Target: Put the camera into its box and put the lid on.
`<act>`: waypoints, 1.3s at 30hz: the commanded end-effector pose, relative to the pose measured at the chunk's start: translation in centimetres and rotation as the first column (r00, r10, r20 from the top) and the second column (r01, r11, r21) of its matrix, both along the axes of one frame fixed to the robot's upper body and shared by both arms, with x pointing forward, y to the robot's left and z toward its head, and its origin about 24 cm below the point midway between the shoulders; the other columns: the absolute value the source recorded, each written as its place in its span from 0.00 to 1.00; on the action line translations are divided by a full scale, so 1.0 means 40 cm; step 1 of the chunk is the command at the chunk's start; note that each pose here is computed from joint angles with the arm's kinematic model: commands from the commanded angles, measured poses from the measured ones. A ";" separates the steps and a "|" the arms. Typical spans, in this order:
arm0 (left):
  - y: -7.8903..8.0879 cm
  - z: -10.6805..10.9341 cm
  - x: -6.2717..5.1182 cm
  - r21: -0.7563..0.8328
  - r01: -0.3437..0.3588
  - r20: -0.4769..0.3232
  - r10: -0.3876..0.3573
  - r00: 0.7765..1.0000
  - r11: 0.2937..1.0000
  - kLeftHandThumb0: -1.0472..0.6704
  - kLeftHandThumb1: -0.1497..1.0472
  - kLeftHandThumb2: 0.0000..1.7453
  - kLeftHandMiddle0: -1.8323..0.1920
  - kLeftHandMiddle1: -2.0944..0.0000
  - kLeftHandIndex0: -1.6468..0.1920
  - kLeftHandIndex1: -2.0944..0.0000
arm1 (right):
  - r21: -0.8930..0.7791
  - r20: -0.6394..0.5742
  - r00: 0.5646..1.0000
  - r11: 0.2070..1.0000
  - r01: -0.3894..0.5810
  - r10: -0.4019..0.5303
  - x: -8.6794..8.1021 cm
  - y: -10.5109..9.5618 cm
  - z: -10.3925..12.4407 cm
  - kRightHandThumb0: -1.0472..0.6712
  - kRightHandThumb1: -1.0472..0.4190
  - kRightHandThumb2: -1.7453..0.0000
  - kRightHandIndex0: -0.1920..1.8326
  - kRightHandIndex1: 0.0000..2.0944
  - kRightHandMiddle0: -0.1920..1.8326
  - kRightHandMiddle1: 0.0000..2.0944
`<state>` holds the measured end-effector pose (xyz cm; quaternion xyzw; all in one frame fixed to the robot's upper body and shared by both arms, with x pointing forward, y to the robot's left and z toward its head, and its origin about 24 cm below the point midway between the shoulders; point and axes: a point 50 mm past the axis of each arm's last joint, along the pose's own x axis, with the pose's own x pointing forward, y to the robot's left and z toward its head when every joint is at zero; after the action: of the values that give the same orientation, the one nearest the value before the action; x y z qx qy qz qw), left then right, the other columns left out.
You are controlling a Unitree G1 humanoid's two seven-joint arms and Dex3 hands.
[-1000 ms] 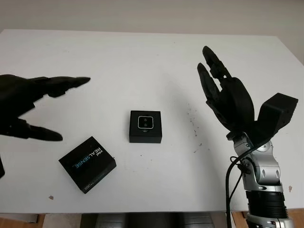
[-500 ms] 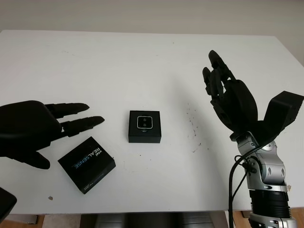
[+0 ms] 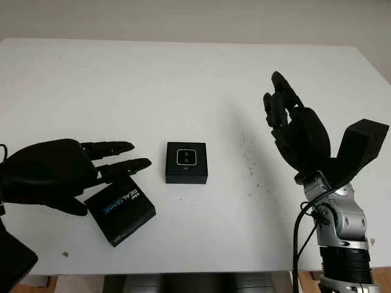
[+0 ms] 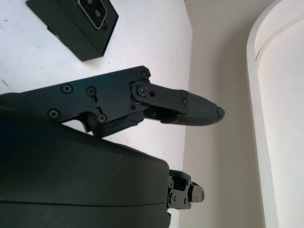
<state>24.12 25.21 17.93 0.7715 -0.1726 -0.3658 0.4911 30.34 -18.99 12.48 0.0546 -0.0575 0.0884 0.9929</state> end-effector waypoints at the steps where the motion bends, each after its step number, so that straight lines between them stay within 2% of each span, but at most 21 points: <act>1: -0.009 -0.005 0.009 -0.016 0.025 0.002 -0.025 1.000 1.000 0.44 0.95 0.04 0.86 0.97 0.91 0.97 | -0.008 0.016 1.000 1.000 0.009 -0.009 -0.008 -0.006 0.011 0.26 0.00 0.70 0.06 0.03 0.07 0.05; 4: -0.011 -0.014 0.016 -0.004 0.036 -0.010 -0.036 0.999 0.999 0.45 0.96 0.04 0.85 0.97 0.91 0.97 | -0.010 0.016 1.000 1.000 0.007 -0.007 -0.008 -0.009 0.009 0.27 0.00 0.70 0.05 0.02 0.06 0.04; 9: -0.015 -0.022 0.020 0.023 0.043 -0.031 -0.042 0.999 0.999 0.39 0.92 0.02 0.86 0.97 0.91 0.97 | -0.020 0.017 1.000 1.000 0.015 -0.015 -0.011 -0.009 0.008 0.26 0.00 0.70 0.05 0.03 0.07 0.05; 12: -0.013 -0.028 0.016 -0.003 0.029 -0.058 -0.029 0.998 1.000 0.36 0.88 0.02 0.85 0.97 0.90 0.97 | -0.021 0.020 0.999 0.999 0.025 -0.024 -0.011 -0.010 0.008 0.27 0.00 0.70 0.06 0.03 0.07 0.05; 16: -0.014 -0.040 0.010 -0.035 0.006 -0.102 -0.010 0.995 0.999 0.33 0.88 0.02 0.84 0.97 0.88 0.96 | -0.037 0.025 0.999 0.999 0.032 -0.031 -0.010 -0.011 0.007 0.27 0.00 0.72 0.06 0.03 0.07 0.04; 22: -0.016 -0.060 0.004 -0.036 0.001 -0.137 -0.006 0.991 0.999 0.31 0.85 0.03 0.77 0.95 0.81 0.94 | -0.036 0.032 0.998 0.998 0.047 -0.045 -0.011 -0.012 0.006 0.27 0.00 0.74 0.06 0.03 0.08 0.05; 26: -0.019 -0.069 0.001 -0.033 0.027 -0.121 -0.031 0.992 0.999 0.33 0.86 0.03 0.72 0.92 0.73 0.90 | -0.036 0.029 0.998 0.998 0.055 -0.054 -0.013 -0.013 0.006 0.27 0.00 0.75 0.07 0.03 0.09 0.05; 27: -0.019 -0.071 0.001 -0.032 0.031 -0.114 -0.035 0.993 0.999 0.37 0.90 0.04 0.71 0.90 0.72 0.88 | -0.040 0.030 0.998 0.998 0.053 -0.052 -0.014 -0.014 0.006 0.27 0.00 0.75 0.06 0.03 0.08 0.05; 28: -0.019 -0.074 0.001 -0.034 0.035 -0.108 -0.038 0.993 0.999 0.41 0.93 0.03 0.74 0.82 0.72 0.84 | -0.040 0.032 0.998 0.998 0.052 -0.051 -0.014 -0.014 0.005 0.27 0.00 0.75 0.06 0.03 0.08 0.05; 29: -0.018 -0.077 0.000 -0.035 0.037 -0.102 -0.041 0.994 0.999 0.43 0.95 0.03 0.78 0.71 0.75 0.77 | -0.040 0.032 0.998 0.998 0.050 -0.049 -0.015 -0.015 0.005 0.27 0.00 0.75 0.06 0.03 0.08 0.05; 30: -0.018 -0.080 0.000 -0.036 0.044 -0.091 -0.047 0.995 0.998 0.45 0.96 0.03 0.82 0.61 0.79 0.65 | -0.040 0.030 0.998 0.998 0.049 -0.048 -0.015 -0.015 0.004 0.27 0.00 0.75 0.06 0.03 0.08 0.05; 34: -0.015 -0.087 0.000 -0.018 0.053 -0.065 -0.054 0.996 0.998 0.50 0.99 0.03 0.87 0.46 0.86 0.47 | -0.042 0.017 0.999 0.998 0.040 -0.039 -0.017 -0.017 0.000 0.27 0.00 0.74 0.06 0.03 0.08 0.05; 36: -0.014 -0.089 0.001 -0.009 0.054 -0.056 -0.054 0.997 0.999 0.48 0.99 0.03 0.88 0.43 0.87 0.44 | -0.042 0.015 0.999 0.998 0.037 -0.036 -0.017 -0.017 -0.002 0.27 0.00 0.73 0.06 0.03 0.08 0.05; 37: -0.013 -0.090 0.002 -0.004 0.056 -0.051 -0.056 0.997 0.998 0.47 0.99 0.03 0.90 0.35 0.88 0.38 | -0.040 0.011 0.999 0.998 0.038 -0.037 -0.018 -0.017 -0.003 0.27 0.00 0.74 0.06 0.03 0.08 0.05; 39: -0.013 -0.092 0.004 -0.013 0.063 -0.032 -0.064 0.997 0.998 0.45 0.99 0.03 0.92 0.28 0.91 0.30 | -0.029 0.008 0.999 0.999 0.039 -0.039 -0.020 -0.016 -0.005 0.26 0.00 0.74 0.07 0.03 0.09 0.05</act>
<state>24.52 24.54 15.39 0.7614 -0.2047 -0.3779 0.4853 29.83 -19.35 12.03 0.0362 -0.0545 0.0734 0.9952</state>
